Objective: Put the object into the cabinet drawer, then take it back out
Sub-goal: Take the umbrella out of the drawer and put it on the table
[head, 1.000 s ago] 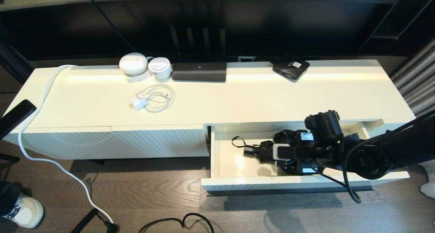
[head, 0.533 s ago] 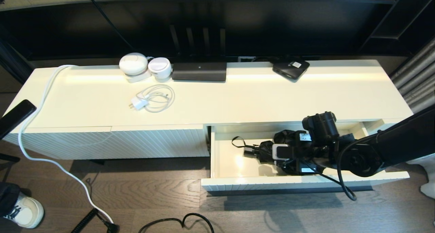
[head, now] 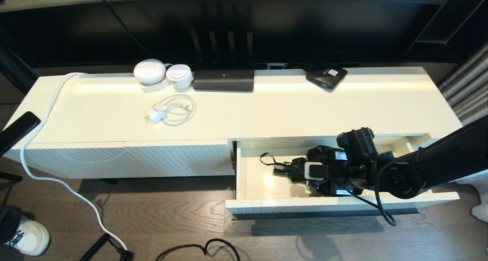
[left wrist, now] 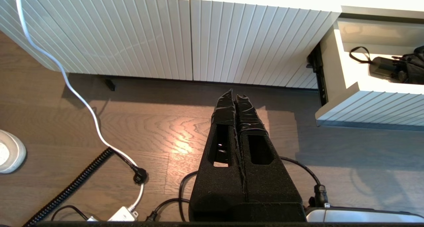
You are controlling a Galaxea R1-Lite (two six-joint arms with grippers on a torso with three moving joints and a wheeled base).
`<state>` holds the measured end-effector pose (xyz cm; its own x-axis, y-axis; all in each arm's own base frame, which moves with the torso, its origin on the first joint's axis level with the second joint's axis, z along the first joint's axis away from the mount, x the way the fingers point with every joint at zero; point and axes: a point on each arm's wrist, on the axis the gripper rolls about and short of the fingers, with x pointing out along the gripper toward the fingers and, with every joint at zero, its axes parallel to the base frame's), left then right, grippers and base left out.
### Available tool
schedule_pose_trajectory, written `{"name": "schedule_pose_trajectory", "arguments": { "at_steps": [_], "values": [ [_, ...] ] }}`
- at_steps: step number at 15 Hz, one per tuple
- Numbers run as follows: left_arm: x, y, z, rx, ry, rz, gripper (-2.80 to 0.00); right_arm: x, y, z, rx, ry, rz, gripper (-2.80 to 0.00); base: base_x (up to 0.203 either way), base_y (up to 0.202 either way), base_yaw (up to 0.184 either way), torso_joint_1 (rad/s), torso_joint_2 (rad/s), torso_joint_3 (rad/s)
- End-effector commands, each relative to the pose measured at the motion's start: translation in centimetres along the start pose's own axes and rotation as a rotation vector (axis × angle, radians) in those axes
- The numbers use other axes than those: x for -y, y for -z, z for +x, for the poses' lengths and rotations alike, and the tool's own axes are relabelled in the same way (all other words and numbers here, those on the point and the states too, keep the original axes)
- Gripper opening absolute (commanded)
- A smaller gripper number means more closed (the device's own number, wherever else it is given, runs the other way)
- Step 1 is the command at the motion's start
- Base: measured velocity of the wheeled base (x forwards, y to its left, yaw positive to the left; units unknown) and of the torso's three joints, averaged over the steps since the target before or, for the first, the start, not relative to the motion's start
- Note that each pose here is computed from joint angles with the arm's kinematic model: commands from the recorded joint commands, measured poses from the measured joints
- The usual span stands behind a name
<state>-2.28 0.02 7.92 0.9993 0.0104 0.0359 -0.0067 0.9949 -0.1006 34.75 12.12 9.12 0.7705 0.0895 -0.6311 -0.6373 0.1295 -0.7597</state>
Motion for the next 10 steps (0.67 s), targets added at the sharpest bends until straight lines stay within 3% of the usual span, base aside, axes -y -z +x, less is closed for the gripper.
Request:
{"name": "schedule_pose_trajectory", "arguments": {
  "at_steps": [1, 2, 3, 10],
  "values": [
    [0.0, 0.0, 0.0, 0.001, 0.0, -0.001, -2.8, 0.0, -0.01, 0.01, 0.0, 0.002, -0.007, 0.0, 0.0, 0.0, 0.0, 0.0, 0.0, 0.0],
    [0.0, 0.0, 0.0, 0.001, 0.0, -0.001, -2.8, 0.06, -0.01, -0.13, 0.001, 0.004, -0.007, 0.0, 0.0, 0.0, 0.0, 0.0, 0.0, 0.0],
    [0.0, 0.0, 0.0, 0.001, 0.0, -0.001, -2.8, 0.09, -0.01, -0.17, 0.002, 0.005, -0.006, -2.8, 0.0, 0.0, 0.0, 0.0, 0.0, 0.0],
    [0.0, 0.0, 0.0, 0.001, 0.0, -0.001, -2.8, -0.22, 0.17, -0.5, -0.01, -0.017, -0.011, -2.8, 0.0, 0.0, 0.0, 0.0, 0.0, 0.0]
  ]
}}
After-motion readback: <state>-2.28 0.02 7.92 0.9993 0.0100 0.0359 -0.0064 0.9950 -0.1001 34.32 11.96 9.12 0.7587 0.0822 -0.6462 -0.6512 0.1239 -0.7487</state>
